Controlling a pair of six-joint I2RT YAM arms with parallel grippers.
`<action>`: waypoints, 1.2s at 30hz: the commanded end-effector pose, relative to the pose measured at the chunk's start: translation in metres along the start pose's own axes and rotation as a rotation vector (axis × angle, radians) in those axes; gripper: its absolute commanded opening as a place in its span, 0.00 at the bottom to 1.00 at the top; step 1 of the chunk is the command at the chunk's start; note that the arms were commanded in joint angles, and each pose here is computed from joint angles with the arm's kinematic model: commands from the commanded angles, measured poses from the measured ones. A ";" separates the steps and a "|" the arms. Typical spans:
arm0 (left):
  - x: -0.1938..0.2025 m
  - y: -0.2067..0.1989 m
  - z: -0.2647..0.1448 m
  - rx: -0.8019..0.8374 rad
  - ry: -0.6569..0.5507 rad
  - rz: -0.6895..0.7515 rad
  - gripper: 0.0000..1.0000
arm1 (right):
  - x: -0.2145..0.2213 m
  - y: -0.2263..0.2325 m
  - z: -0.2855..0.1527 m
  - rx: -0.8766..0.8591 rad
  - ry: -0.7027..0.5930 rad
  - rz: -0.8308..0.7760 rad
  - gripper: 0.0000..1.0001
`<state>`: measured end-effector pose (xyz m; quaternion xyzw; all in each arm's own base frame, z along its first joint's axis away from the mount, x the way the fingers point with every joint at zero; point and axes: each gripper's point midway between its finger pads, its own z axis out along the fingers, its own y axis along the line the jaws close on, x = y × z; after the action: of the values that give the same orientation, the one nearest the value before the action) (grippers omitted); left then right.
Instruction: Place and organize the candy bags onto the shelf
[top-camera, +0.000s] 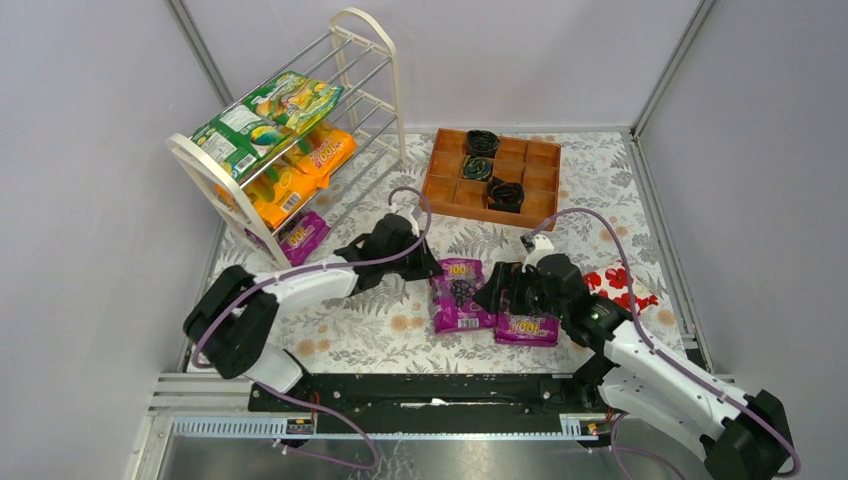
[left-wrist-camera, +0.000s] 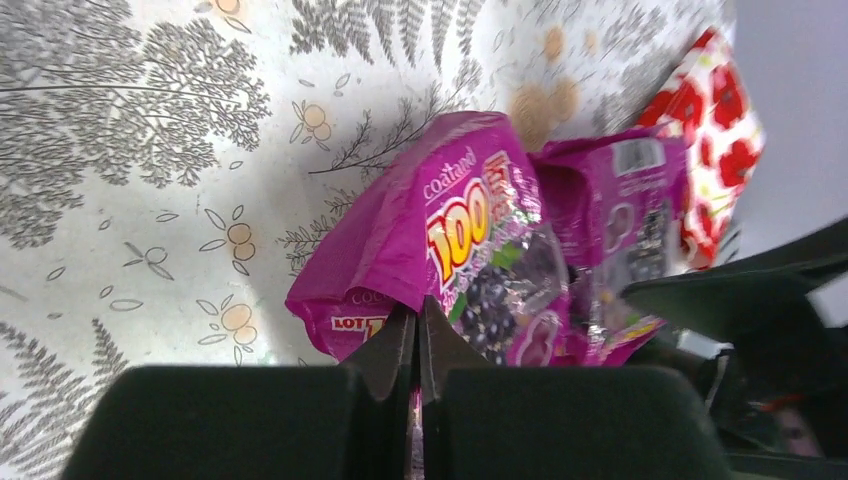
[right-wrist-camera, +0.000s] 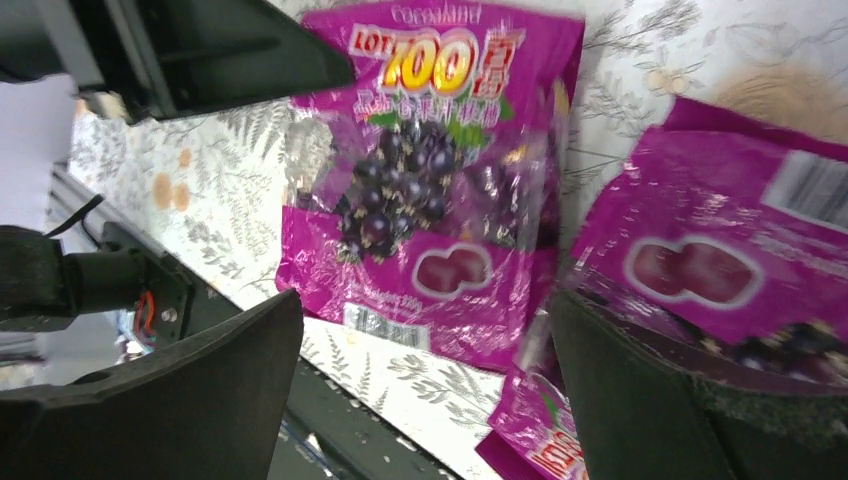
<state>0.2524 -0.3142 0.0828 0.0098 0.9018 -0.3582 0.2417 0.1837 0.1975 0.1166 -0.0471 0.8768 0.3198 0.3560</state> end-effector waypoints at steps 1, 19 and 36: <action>-0.050 -0.025 -0.037 0.097 -0.189 -0.080 0.00 | -0.009 0.039 0.012 -0.186 0.004 0.066 1.00; -0.106 -0.063 -0.159 0.512 -0.495 -0.373 0.00 | -0.023 0.142 0.059 -0.617 0.011 0.635 1.00; -0.156 -0.163 -0.272 1.050 -0.538 -0.412 0.00 | -0.084 0.173 0.027 -0.815 -0.327 0.636 1.00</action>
<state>0.2718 -0.2461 0.3137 -0.2094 0.6288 -0.6785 0.3167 0.1943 0.3497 0.1946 0.1248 0.6657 0.6907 0.2534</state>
